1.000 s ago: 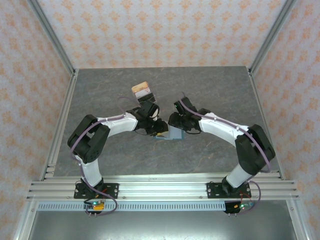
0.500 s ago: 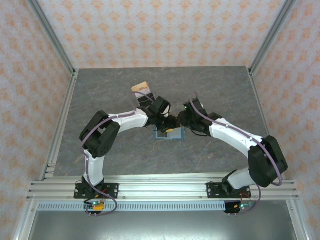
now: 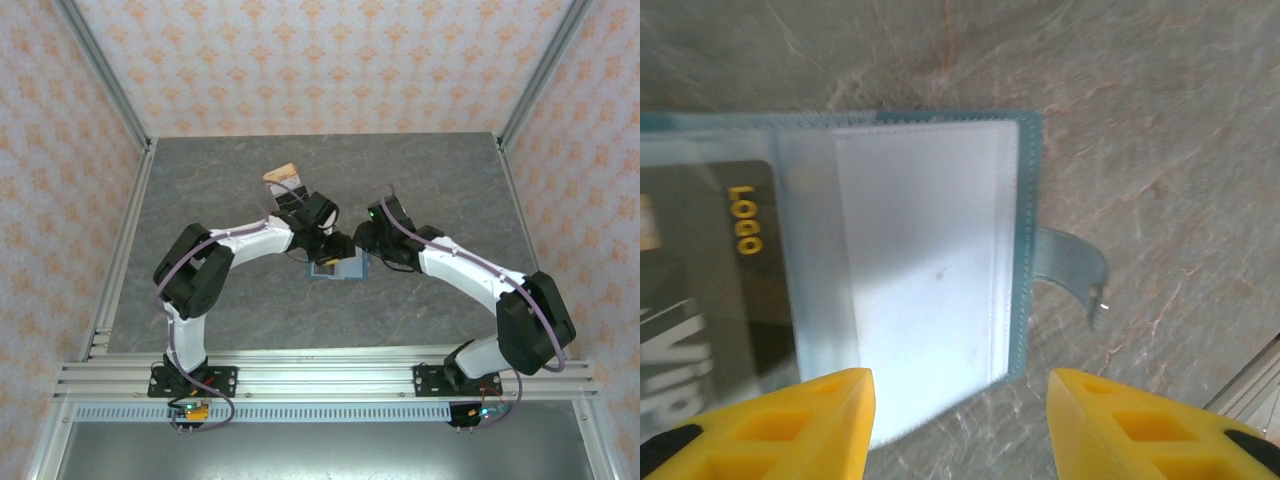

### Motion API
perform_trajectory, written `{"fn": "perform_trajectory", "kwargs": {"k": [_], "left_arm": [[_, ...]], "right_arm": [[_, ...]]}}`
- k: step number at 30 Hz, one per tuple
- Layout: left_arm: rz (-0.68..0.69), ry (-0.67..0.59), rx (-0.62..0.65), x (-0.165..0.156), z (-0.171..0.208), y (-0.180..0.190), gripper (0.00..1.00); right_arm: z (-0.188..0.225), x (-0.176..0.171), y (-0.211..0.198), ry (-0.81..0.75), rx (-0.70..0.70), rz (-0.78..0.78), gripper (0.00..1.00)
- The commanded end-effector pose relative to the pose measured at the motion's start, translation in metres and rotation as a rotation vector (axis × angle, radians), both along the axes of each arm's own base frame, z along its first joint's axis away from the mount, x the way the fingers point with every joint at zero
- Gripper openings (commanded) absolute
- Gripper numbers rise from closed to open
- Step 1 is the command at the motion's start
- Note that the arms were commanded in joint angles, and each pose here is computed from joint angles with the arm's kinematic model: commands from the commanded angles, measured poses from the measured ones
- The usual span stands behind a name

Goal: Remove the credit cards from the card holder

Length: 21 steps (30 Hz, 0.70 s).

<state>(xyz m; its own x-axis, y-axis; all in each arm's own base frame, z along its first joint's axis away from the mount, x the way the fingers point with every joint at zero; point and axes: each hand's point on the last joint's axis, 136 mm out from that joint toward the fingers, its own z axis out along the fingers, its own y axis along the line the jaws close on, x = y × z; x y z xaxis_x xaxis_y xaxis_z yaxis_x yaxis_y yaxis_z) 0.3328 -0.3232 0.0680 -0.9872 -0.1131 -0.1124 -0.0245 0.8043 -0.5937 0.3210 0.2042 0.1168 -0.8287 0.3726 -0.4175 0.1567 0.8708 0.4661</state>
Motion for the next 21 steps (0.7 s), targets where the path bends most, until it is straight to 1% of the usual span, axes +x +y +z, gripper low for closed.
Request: {"fn": "perform_trajectory", "kwargs": {"k": [1, 5, 8, 11, 16, 21], "left_arm": [[0.051, -0.060, 0.118, 0.008, 0.025, 0.044, 0.49], [0.125, -0.055, 0.185, 0.010, 0.024, 0.080, 0.48], [0.152, -0.049, 0.215, 0.010, 0.021, 0.091, 0.46], [0.158, -0.040, 0.193, 0.010, 0.016, 0.087, 0.43], [0.151, -0.010, 0.167, 0.013, 0.001, 0.074, 0.34], [0.134, 0.018, 0.192, 0.014, -0.013, 0.063, 0.25]], "right_arm": [[0.006, 0.005, 0.020, -0.003, 0.054, 0.066, 0.41], [-0.004, 0.006, 0.044, 0.057, 0.129, 0.137, 0.39], [-0.017, 0.007, 0.058, 0.111, 0.179, 0.156, 0.34], [-0.031, 0.008, 0.067, 0.157, 0.205, 0.152, 0.29], [-0.051, 0.008, 0.069, 0.215, 0.178, 0.133, 0.22], [-0.060, 0.005, 0.076, 0.248, 0.170, 0.150, 0.17]]}}
